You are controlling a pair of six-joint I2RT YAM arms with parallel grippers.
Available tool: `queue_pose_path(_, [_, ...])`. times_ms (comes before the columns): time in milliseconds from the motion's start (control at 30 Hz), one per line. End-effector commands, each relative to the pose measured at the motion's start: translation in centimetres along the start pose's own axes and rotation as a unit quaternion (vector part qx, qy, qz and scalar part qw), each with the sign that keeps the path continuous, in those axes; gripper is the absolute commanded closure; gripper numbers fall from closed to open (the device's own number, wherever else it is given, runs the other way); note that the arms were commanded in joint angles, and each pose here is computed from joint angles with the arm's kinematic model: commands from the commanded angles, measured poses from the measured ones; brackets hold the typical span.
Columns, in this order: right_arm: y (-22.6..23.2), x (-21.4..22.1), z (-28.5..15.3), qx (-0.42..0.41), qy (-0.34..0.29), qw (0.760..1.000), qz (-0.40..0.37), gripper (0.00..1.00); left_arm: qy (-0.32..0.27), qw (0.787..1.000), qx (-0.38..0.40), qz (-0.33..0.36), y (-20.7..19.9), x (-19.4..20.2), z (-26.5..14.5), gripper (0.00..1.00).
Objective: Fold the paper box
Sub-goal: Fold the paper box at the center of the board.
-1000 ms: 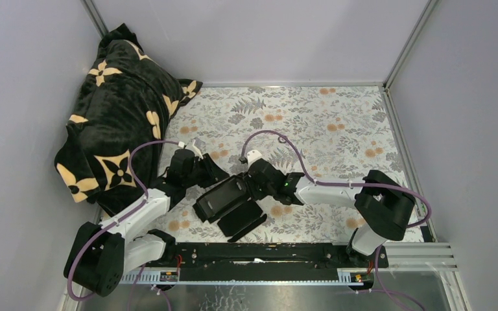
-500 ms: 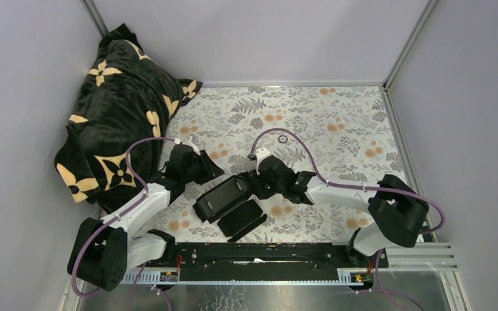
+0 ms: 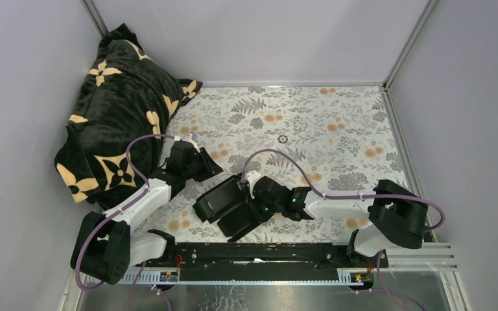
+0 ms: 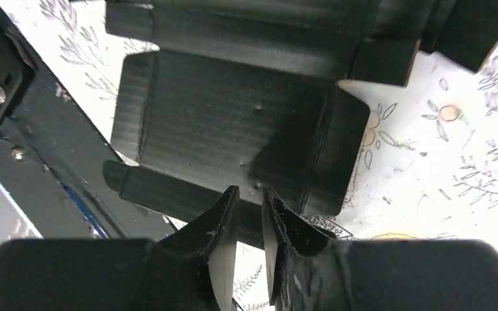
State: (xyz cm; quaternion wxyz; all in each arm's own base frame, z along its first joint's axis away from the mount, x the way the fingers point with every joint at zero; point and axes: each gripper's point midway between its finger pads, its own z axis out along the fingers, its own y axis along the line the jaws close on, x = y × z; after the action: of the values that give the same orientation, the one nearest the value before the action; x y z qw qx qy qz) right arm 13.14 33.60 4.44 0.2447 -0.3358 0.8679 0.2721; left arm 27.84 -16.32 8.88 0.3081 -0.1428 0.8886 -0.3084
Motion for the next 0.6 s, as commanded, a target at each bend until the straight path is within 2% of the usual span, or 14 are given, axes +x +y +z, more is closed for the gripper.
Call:
queue_pose_path(0, [0.9,0.7,1.3,-0.007,-0.002,1.0,0.01,0.73,-0.006,1.0,-0.007,0.007,0.2,-0.8,0.4,0.65])
queue_pose_path(233, [0.3,2.3,3.9,0.006,0.016,0.999,0.03,0.75,0.004,1.0,-0.01,0.001,0.8,-0.3,1.2,0.65])
queue_pose_path(567, [-0.5,1.5,5.3,0.038,0.011,0.999,0.035,0.76,0.006,1.0,0.002,0.002,0.4,-0.1,1.0,0.66])
